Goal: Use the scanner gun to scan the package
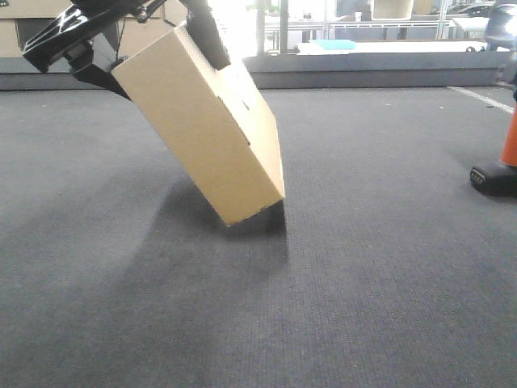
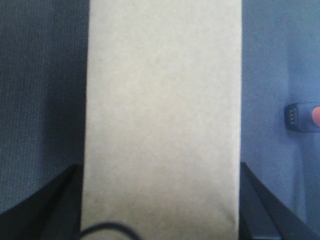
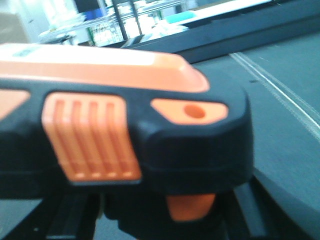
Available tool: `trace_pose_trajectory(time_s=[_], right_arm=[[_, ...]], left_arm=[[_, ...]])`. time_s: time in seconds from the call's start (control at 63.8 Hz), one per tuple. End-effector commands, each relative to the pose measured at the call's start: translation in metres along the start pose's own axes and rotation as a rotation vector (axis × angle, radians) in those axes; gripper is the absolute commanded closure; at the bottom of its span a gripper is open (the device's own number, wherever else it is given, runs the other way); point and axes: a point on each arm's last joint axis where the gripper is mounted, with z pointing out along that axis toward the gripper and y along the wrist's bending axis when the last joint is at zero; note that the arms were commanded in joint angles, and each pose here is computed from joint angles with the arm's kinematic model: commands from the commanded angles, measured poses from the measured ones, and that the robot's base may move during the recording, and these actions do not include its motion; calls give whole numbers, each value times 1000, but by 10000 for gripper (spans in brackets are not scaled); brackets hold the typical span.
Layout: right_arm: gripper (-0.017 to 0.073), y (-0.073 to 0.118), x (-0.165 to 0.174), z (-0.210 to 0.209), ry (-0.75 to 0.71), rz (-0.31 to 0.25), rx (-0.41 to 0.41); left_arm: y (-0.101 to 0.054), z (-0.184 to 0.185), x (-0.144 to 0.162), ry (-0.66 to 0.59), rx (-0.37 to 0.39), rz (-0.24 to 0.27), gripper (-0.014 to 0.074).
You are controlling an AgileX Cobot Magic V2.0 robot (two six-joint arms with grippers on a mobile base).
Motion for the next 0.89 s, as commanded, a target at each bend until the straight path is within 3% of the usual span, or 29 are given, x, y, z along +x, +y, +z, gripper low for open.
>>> trace_pose_trajectory(time_s=[0.0, 0.078, 0.266, 0.407, 0.564, 0.737, 0.878], right_arm=[[717, 8, -18, -2, -106, -88, -63], [718, 8, -29, -7, -138, -163, -38], [718, -1, -59, -21, -189, -328, 134], [718, -1, -66, -26, -178, -482, 167], [718, -1, -62, -26, -135, -500, 161], [718, -1, -62, -26, -129, -583, 168], [718, -1, -62, -26, -129, -585, 168]], left_arm=[[-5, -7, -2, -16, 38, -23, 704], [-6, -7, -1, -8, 49, -39, 704], [-6, -7, -1, -8, 51, -41, 704], [-6, -7, -2, -10, 51, -41, 704], [-6, -7, -2, -10, 51, -41, 704], [-6, -7, -2, -10, 51, -41, 704], [-6, -7, -2, -10, 51, -41, 704]])
